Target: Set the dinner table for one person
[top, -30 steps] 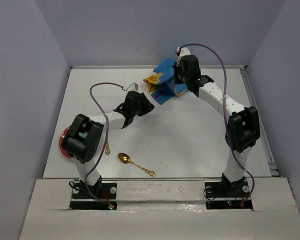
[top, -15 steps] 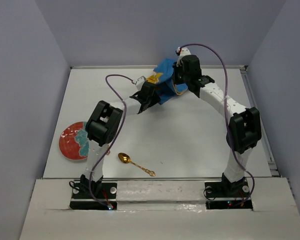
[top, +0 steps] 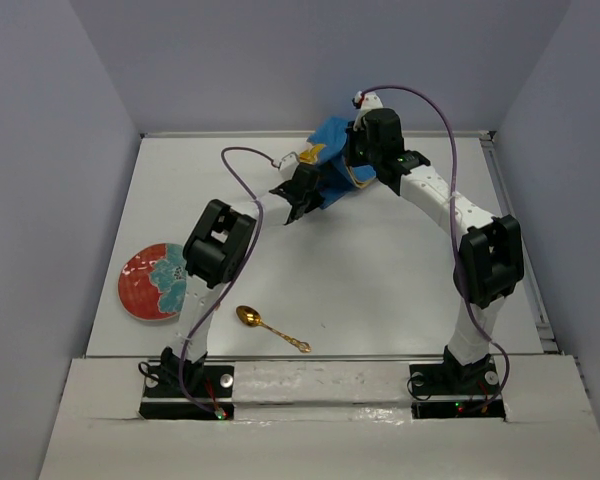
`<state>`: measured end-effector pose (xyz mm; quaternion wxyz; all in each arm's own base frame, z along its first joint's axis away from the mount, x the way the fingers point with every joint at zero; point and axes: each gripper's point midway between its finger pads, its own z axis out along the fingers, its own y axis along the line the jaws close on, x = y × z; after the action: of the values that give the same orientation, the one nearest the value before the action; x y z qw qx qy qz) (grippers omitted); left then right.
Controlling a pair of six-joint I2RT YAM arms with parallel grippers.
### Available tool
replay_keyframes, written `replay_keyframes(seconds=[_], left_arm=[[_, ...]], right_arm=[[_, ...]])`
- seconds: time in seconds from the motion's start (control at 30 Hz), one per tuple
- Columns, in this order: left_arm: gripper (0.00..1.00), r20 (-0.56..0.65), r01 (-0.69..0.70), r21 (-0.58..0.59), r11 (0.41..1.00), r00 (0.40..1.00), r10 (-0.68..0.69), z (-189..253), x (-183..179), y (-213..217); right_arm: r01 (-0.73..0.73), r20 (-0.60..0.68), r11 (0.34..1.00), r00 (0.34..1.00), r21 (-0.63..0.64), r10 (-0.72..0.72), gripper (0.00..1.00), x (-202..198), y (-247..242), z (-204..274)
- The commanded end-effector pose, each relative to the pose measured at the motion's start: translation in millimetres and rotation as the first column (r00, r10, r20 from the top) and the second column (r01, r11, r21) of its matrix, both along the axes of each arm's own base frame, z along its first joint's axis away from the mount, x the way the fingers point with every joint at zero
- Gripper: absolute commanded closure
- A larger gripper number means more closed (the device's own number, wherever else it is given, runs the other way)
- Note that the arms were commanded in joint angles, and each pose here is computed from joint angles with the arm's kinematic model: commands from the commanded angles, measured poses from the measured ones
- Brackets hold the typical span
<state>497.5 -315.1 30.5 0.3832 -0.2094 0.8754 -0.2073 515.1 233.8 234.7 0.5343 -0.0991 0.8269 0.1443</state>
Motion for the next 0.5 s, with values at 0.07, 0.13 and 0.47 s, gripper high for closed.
replay_keyframes(seconds=[0.07, 0.13, 0.47], left_arm=[[1.0, -0.045, 0.001, 0.066, 0.998, 0.999, 0.002, -20, -12, 8], [1.0, -0.009, 0.004, 0.073, 0.997, 1.0, -0.004, -7, -14, 14], [1.0, 0.226, 0.037, 0.22, 0.975, 0.97, -0.087, 115, -31, 80]], right_arm=[[-0.008, 0.092, 0.999, 0.996, 0.044, 0.004, 1.0, -3, 2, 38], [0.004, 0.096, 0.999, 0.995, 0.035, -0.007, 1.0, -3, 0, 38], [0.159, 0.181, 0.979, 0.967, 0.129, -0.181, 1.0, -24, -93, 101]])
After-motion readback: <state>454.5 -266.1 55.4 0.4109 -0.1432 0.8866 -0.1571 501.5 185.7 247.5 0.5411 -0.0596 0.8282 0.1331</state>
